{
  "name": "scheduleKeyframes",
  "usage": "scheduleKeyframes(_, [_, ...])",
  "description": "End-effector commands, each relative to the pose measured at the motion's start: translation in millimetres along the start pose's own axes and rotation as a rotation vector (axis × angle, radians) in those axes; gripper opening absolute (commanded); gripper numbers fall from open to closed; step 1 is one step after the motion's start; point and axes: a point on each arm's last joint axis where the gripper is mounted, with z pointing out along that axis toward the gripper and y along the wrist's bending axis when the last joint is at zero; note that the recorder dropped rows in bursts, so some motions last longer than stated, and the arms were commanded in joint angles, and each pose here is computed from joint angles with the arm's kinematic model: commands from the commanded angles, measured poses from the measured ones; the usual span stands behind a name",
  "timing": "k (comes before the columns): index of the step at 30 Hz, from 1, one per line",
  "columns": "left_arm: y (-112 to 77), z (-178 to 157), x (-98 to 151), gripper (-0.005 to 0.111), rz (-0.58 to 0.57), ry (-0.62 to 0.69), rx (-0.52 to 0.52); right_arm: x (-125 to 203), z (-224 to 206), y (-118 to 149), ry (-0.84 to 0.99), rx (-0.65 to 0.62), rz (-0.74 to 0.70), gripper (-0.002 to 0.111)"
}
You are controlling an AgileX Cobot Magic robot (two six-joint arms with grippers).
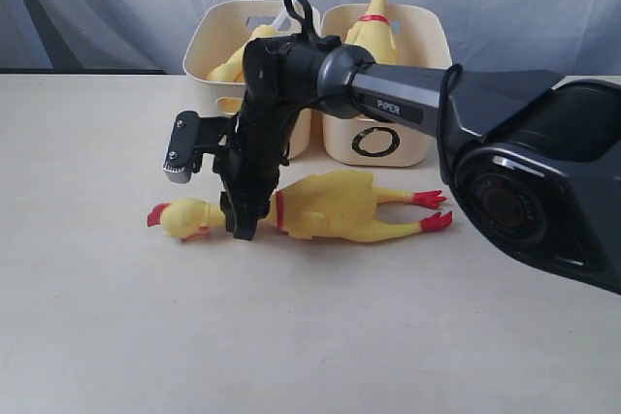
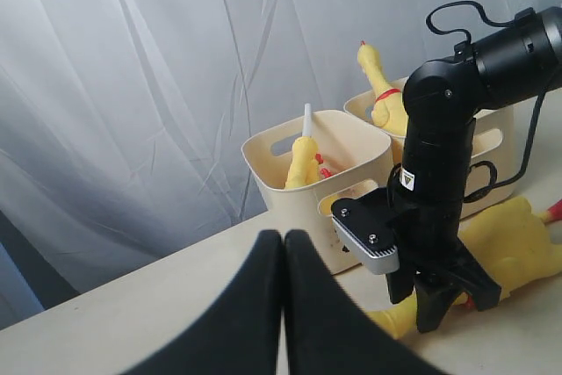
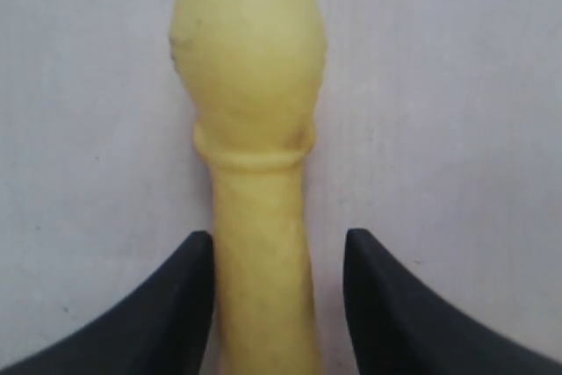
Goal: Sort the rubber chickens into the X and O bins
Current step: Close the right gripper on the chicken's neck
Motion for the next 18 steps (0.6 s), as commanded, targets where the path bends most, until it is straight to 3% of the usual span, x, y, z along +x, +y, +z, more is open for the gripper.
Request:
scheduleKeyframes(1, [-0.4,-0.7,0.0,0.0,-0.019,-0.009,-0.001,-0.6,-1.8,-1.6,-0.004,0.012,0.008,0.034])
scheduleKeyframes(6, [-0.4,-0.7,0.0,0.0,-0.019,-0.009,-0.001,-0.2,-1.8,-0.8,0.001,0.004,0.008,-0.001])
scheduleKeyframes(18, [-0.4,-0.7,0.0,0.0,-0.019,-0.009,-0.001,-10.5,-33.6,0.3,-0.041,0.03,0.132,-0.001])
